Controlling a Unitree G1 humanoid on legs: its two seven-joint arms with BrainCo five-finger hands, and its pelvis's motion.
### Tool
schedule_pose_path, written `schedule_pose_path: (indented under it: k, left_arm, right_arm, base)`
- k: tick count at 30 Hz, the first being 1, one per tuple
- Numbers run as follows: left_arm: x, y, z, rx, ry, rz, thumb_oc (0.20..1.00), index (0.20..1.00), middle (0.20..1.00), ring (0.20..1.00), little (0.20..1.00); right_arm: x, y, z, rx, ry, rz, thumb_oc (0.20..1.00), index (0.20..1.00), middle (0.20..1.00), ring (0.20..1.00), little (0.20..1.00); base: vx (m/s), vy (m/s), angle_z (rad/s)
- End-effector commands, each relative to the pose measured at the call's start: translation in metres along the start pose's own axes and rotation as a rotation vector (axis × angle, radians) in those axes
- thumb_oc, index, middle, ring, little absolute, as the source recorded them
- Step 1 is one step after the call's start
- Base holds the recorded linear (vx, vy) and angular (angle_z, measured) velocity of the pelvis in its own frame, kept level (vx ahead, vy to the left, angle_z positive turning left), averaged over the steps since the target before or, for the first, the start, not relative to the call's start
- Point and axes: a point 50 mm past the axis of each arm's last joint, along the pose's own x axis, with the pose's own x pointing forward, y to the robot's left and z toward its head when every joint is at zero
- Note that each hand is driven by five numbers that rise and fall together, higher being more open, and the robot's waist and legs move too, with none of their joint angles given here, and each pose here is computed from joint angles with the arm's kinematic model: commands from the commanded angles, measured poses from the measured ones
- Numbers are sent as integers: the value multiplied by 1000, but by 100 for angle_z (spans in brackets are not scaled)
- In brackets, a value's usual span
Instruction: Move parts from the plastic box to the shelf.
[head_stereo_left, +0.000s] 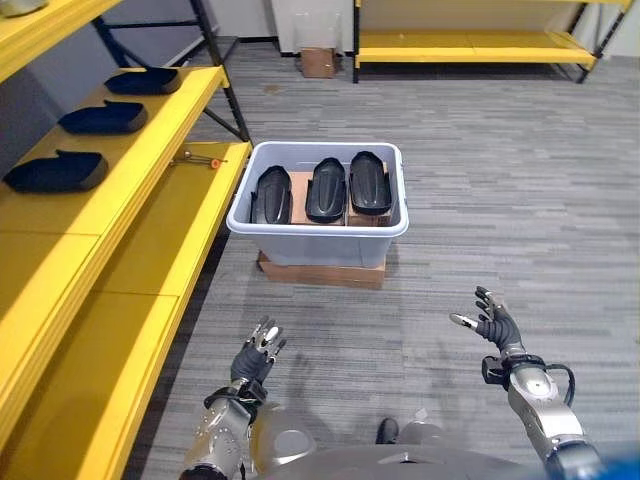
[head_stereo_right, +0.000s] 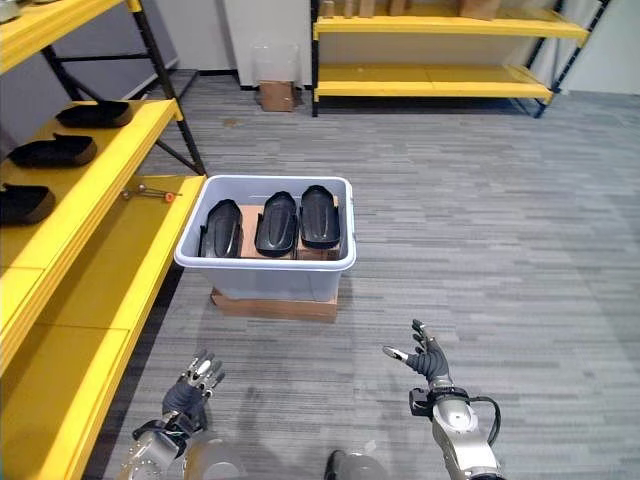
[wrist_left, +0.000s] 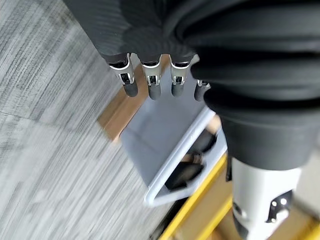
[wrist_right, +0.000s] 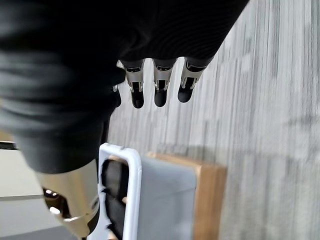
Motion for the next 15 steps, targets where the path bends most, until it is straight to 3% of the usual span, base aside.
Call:
schedule_pose_path:
  k: [1, 10, 15]
  left_arm:
    - [9, -4, 48, 100, -208, 11, 1000, 1000, 1000, 1000, 1000]
    - [7, 8, 53, 62, -187, 51, 1000, 1000, 1000, 1000, 1000]
    - [10, 4, 55, 113, -171, -28, 1000, 1000, 1000, 1000, 1000]
  right_arm:
    - [9, 5, 24, 46, -112, -20, 1000, 1000, 1000, 1000, 1000]
    - [7, 12, 23, 66, -133, 5, 1000, 1000, 1000, 1000, 1000]
    - [14, 21, 40, 59, -208, 6, 1000, 1000, 1000, 1000, 1000]
  base:
    - [104, 282, 9]
    - [69, 291, 5]
    - [8, 383, -9]
